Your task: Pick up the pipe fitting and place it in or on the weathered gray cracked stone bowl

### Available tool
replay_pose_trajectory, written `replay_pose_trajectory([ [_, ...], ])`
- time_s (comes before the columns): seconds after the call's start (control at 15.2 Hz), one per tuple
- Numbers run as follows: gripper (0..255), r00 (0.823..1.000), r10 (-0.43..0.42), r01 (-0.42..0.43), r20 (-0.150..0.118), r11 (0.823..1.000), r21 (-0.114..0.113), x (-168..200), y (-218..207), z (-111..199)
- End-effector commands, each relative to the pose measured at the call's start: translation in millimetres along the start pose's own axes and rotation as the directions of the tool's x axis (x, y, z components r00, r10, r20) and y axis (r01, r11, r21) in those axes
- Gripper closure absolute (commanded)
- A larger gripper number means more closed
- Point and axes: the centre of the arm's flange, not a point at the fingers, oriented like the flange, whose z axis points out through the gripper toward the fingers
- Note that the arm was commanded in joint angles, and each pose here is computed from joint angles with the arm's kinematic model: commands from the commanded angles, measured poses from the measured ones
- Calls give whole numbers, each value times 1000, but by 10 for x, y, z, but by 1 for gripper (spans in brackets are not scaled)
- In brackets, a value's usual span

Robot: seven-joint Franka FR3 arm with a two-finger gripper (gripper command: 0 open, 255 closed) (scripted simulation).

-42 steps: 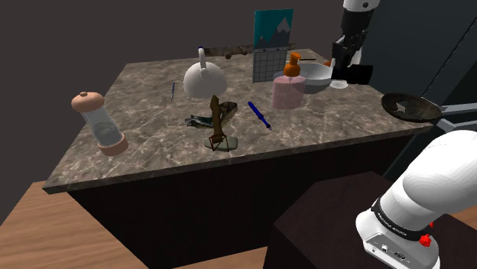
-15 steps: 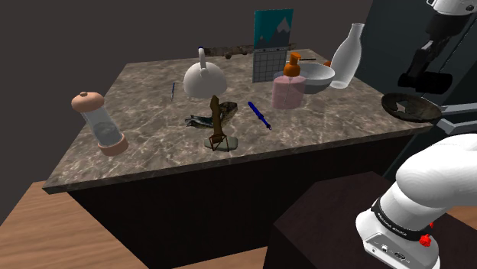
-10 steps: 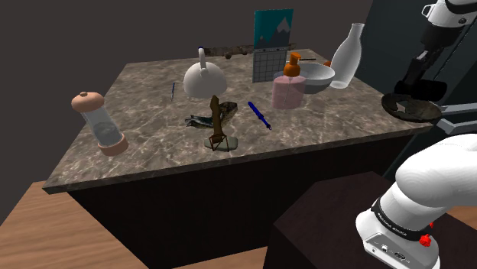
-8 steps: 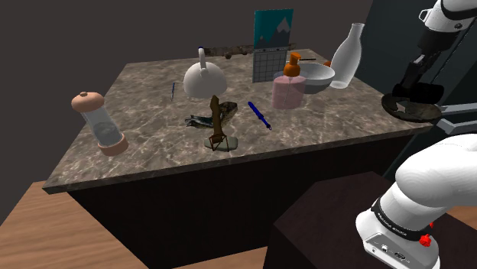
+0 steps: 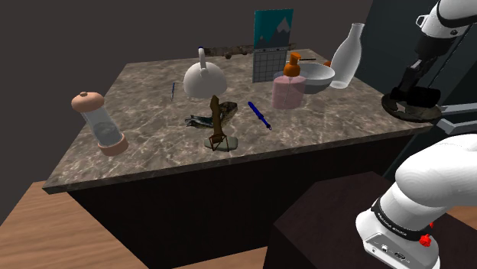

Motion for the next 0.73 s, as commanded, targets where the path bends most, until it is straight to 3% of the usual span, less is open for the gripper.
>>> replay_pose_trajectory([
  [0.0,255,1000,0,0,0,1000,0,0,0,-1],
  [0.07,255,1000,0,0,0,1000,0,0,0,-1],
  [0.13,0,1000,0,0,0,1000,0,0,0,-1],
  [0.46,0,1000,0,0,0,1000,0,0,0,-1],
  [0.66,0,1000,0,0,0,1000,0,0,0,-397],
])
